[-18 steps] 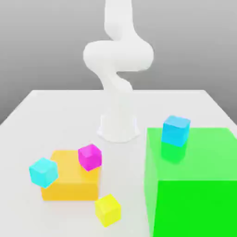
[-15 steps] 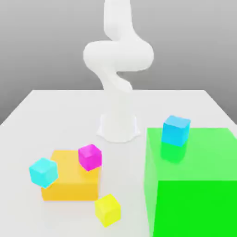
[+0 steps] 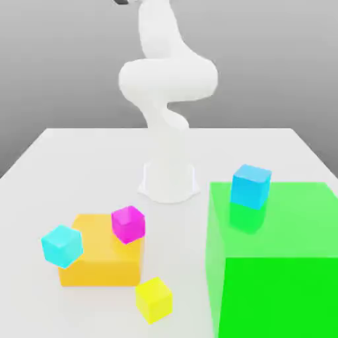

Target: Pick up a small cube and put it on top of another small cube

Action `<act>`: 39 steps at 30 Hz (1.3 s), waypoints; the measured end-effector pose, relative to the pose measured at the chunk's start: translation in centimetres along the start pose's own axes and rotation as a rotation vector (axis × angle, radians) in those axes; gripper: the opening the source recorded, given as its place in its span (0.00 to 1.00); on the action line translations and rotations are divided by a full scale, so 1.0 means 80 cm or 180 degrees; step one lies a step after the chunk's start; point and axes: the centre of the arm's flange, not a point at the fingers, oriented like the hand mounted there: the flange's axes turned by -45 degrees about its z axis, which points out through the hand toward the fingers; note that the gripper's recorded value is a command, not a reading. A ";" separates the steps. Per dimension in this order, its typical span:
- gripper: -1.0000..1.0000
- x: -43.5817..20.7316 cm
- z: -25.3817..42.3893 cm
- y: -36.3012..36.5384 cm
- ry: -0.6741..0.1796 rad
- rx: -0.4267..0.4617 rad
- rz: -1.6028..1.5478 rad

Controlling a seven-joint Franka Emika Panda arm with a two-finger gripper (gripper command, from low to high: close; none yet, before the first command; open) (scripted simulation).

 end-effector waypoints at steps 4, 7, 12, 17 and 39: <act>0.50 -0.033 0.027 0.004 -0.0022 0.0132 -0.0620; 0.50 -0.056 0.053 0.005 -0.0022 0.0252 -0.1092; 0.50 -0.086 0.107 0.003 0.0019 0.0480 -0.1898; 0.50 -0.106 0.171 -0.005 0.0118 0.0735 -0.2732; 0.50 -0.067 0.489 -0.173 0.1400 0.1871 -0.6769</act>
